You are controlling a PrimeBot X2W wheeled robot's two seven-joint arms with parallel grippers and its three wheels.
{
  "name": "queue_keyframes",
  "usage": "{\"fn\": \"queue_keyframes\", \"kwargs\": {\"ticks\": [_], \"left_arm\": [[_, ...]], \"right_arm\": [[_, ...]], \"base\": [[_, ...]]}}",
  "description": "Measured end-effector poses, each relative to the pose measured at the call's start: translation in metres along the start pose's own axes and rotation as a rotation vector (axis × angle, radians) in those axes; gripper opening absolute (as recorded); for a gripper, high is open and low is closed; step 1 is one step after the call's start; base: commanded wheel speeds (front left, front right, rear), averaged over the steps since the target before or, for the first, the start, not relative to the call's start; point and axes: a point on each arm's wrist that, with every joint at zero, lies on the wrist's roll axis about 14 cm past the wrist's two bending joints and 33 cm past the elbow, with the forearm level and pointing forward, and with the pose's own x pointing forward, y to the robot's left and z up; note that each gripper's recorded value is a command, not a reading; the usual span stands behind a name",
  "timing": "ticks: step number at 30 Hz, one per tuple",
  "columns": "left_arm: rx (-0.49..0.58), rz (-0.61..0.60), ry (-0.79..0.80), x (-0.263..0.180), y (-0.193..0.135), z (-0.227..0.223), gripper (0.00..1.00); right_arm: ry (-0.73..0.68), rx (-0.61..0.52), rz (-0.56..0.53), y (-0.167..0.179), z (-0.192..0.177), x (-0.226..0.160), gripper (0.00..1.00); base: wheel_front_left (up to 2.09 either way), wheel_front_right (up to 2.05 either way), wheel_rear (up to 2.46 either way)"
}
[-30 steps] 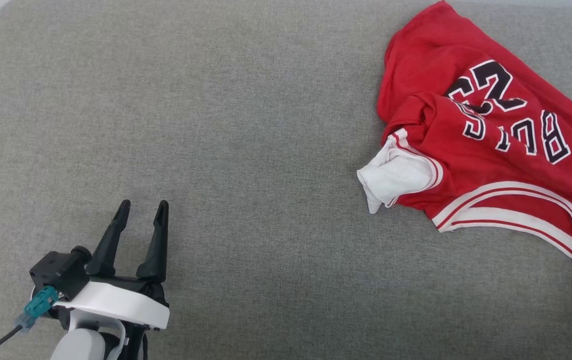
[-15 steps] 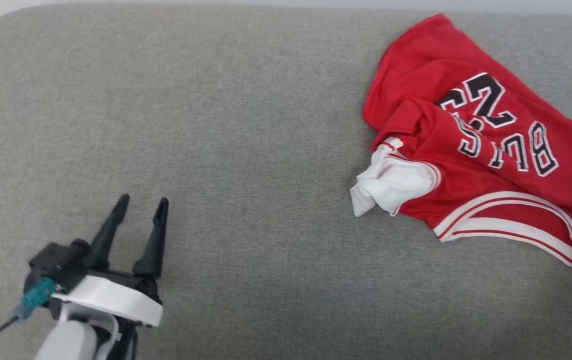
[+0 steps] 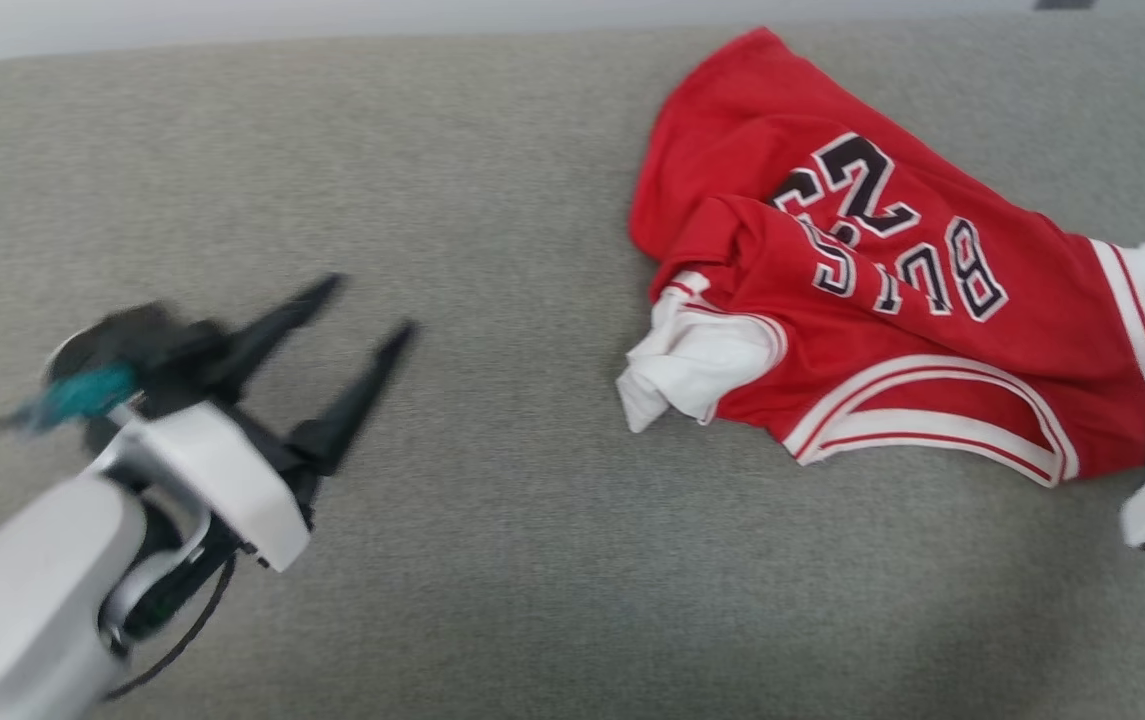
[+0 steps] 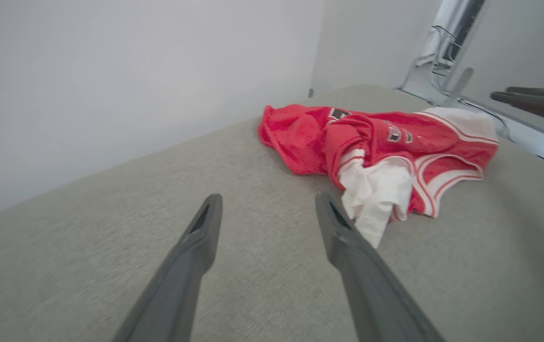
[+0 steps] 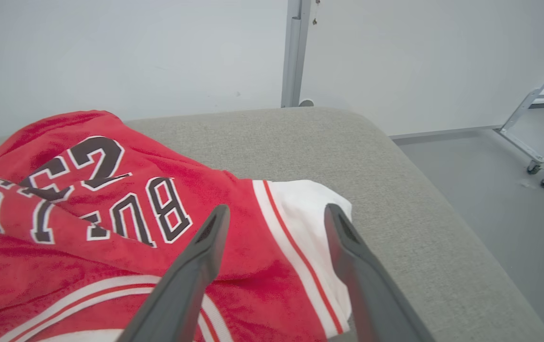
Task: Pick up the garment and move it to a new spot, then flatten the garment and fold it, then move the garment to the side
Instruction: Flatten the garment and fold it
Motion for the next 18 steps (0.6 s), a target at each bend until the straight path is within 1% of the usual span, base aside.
{"fn": "queue_keyframes", "kwargs": {"ticks": [1,3,8,9,11,13,18], "left_arm": [[0.000,0.000,0.000,0.000,0.000,0.000,1.00],[-0.025,-0.079,0.065,0.014,-0.013,0.002,1.00],[-0.205,-0.248,0.345,0.036,-0.053,-0.025,1.00],[-0.241,-0.286,0.388,0.046,-0.058,-0.023,1.00],[-0.260,-0.309,0.432,0.057,-0.059,-0.024,1.00],[-0.296,-0.342,0.464,0.067,-0.066,-0.027,1.00],[-0.355,-0.415,0.501,0.092,-0.080,-0.026,1.00]], "right_arm": [[0.000,0.000,0.000,0.000,0.000,0.000,1.00],[-0.004,0.030,0.030,0.007,-0.004,-0.003,1.00],[0.005,0.082,0.065,0.015,-0.015,-0.008,1.00],[0.013,0.085,0.066,0.015,-0.020,-0.009,1.00],[0.025,0.089,0.058,0.012,-0.027,-0.009,1.00],[0.027,0.093,0.051,0.009,-0.030,-0.008,1.00],[0.040,0.104,0.038,0.005,-0.041,-0.007,1.00]], "base": [[0.00,0.00,0.00],[0.00,0.00,0.00],[0.00,0.00,0.00],[0.00,0.00,0.00],[0.00,0.00,0.00],[0.00,0.00,0.00],[0.00,0.00,0.00]]}}
